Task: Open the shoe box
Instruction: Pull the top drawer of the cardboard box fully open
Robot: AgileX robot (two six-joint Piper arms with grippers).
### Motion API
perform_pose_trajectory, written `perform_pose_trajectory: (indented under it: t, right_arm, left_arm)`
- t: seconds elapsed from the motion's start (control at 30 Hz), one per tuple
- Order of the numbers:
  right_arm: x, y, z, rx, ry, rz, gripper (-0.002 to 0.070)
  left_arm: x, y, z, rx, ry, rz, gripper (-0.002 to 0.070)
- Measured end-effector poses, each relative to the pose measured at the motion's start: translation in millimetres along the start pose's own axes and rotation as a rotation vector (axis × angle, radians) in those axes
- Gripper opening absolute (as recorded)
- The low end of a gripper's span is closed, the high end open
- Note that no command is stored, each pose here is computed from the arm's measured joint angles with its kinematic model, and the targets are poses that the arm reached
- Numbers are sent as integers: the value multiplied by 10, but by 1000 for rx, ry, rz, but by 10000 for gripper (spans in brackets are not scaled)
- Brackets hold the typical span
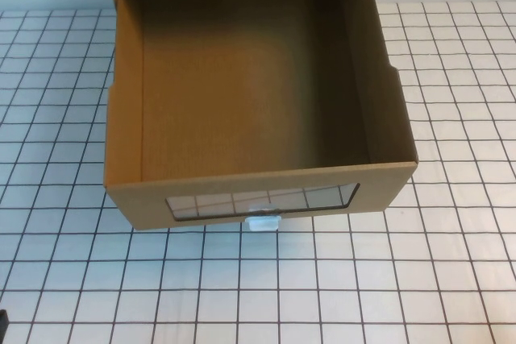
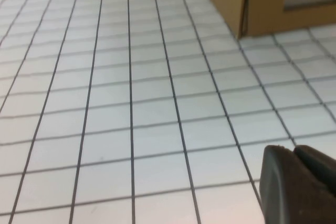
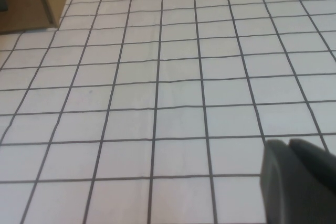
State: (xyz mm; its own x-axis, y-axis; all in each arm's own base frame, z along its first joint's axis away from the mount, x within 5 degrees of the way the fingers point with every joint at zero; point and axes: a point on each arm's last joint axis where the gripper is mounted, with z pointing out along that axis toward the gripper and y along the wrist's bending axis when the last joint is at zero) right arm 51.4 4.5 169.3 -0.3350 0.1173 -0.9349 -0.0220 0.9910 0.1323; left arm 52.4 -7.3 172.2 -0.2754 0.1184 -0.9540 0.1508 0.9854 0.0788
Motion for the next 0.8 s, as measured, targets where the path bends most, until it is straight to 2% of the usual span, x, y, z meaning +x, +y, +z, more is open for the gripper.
perform_pose_trajectory:
  t: [0.8]
  right_arm:
    - [-1,0,-2,0,-4,-4,-13]
  left_arm:
    - [23,3,-1,-4,25,15,-2]
